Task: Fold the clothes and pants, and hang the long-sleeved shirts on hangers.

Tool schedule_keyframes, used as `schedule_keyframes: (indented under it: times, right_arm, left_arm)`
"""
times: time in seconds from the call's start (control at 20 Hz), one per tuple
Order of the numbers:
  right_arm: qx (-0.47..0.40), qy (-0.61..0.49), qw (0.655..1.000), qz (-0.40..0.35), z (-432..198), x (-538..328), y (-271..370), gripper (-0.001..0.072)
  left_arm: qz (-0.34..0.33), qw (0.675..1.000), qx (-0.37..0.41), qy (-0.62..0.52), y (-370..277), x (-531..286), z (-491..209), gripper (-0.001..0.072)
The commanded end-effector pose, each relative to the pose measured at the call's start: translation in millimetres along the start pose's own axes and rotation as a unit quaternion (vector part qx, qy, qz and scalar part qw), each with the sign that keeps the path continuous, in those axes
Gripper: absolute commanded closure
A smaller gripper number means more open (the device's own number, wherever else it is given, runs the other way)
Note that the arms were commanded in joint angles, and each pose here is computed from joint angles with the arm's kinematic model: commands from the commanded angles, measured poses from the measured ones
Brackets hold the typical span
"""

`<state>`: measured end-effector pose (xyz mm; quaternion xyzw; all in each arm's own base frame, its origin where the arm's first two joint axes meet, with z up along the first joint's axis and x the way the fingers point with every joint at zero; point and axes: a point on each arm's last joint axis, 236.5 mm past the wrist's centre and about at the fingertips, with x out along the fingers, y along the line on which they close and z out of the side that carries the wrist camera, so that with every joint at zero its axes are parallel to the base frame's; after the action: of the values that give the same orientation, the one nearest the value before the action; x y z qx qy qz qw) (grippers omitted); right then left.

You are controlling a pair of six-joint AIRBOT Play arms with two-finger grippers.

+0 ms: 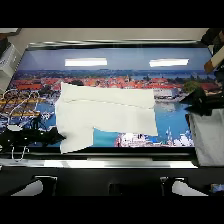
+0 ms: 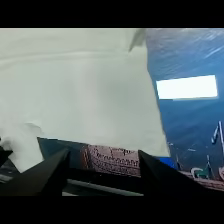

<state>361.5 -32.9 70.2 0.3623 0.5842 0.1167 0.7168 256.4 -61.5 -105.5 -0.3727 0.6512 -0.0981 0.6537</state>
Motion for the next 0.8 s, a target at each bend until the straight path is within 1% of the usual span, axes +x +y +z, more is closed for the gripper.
schedule_keyframes:
  times: [0.0, 0.1, 0.3, 0.5, 0.75]
  right_arm:
    - [0.052, 0.058, 0.997, 0.008, -29.0, 47.7, -43.2, 0.0136]
    - [0.068, 0.079, 0.994, -0.014, -47.9, 75.7, -71.4, 0.0137]
    - [0.072, 0.094, 0.993, -0.014, -73.1, 102.6, -92.2, 0.0138]
    - [0.081, 0.086, 0.993, 0.007, -81.1, 117.2, -91.8, 0.0141]
    - [0.093, 0.088, 0.991, 0.03, -93.4, 128.9, -88.8, 0.0165]
  left_arm:
    - [-0.018, 1.0, -0.008, -0.006, -8.4, -0.1, 2.9, 0.0691]
    - [-0.026, 0.999, -0.014, -0.012, -12.6, -0.3, 5.7, 0.0691]
    - [-0.028, 0.999, -0.014, -0.013, -13.3, -0.3, 6.3, 0.0691]
    - [-0.029, 0.999, -0.017, -0.014, -13.9, -0.4, 6.8, 0.0691]
    - [-0.029, 0.999, -0.017, -0.014, -14.0, -0.4, 6.8, 0.0691]
